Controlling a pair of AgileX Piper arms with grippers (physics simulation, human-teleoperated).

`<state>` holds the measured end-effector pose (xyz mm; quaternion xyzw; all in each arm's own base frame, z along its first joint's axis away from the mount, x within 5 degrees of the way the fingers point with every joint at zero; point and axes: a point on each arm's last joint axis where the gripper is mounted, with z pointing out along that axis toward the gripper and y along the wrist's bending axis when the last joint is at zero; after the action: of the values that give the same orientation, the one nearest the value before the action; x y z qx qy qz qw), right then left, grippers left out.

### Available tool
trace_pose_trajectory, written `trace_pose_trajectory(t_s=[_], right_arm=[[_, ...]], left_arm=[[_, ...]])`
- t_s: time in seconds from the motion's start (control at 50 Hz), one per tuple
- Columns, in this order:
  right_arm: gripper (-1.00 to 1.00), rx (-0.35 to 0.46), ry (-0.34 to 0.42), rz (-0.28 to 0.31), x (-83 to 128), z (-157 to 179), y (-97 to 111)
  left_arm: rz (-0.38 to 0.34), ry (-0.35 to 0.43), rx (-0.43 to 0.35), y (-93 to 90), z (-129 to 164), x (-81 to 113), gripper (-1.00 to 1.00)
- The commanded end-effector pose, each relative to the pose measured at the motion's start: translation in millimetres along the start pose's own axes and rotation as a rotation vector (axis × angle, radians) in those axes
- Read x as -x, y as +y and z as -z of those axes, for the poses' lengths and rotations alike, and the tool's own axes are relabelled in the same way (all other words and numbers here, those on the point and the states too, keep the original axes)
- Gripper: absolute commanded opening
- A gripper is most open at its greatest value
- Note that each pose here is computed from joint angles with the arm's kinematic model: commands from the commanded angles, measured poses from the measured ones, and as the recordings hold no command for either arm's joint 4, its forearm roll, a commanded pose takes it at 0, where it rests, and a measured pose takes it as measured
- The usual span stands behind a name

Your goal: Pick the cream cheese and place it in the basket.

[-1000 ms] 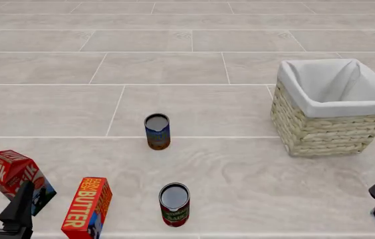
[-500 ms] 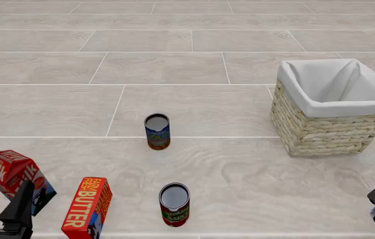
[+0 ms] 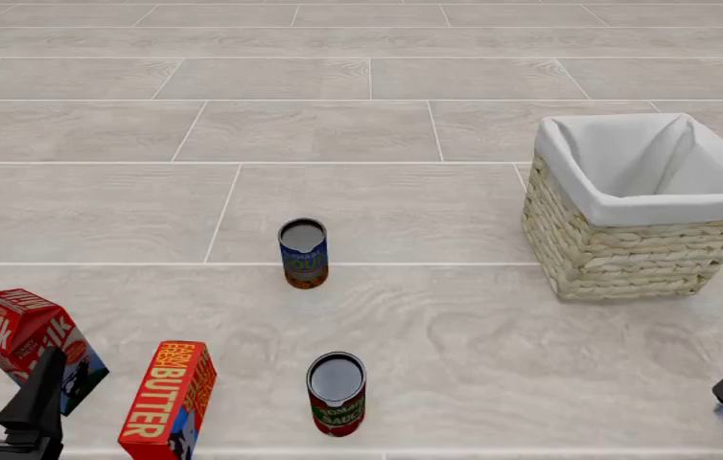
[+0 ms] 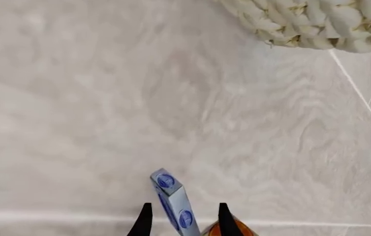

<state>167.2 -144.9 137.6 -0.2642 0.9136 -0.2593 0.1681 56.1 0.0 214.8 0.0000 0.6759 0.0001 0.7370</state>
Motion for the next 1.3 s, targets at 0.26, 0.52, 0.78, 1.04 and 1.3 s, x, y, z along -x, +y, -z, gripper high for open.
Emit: trace_pose_trajectory(t_s=[0.26, 0.52, 0.78, 1.04, 1.3], right_arm=[[1.0, 0.016, 0.016, 0.003, -5, -17, 3], [-1.0, 0.014, -0.004, 0.014, 1, -18, 8], [-1.0, -0.018, -0.031, 0.024, 10, -6, 0], [-1.0, -0.045, -0.077, 0.025, 20, 16, 5], [-1.0, -0.085, -0.115, 0.027, 24, 39, 9]], left_arm=[[0.0, 0.0, 0.0, 0.0, 0, 0.0, 1.0], [0.0, 0.0, 0.0, 0.0, 0, 0.0, 1.0], [0.0, 0.0, 0.0, 0.0, 0, 0.0, 1.0], [0.0, 0.0, 0.0, 0.0, 0, 0.0, 1.0], [0.0, 0.0, 0.0, 0.0, 0, 0.0, 1.0]])
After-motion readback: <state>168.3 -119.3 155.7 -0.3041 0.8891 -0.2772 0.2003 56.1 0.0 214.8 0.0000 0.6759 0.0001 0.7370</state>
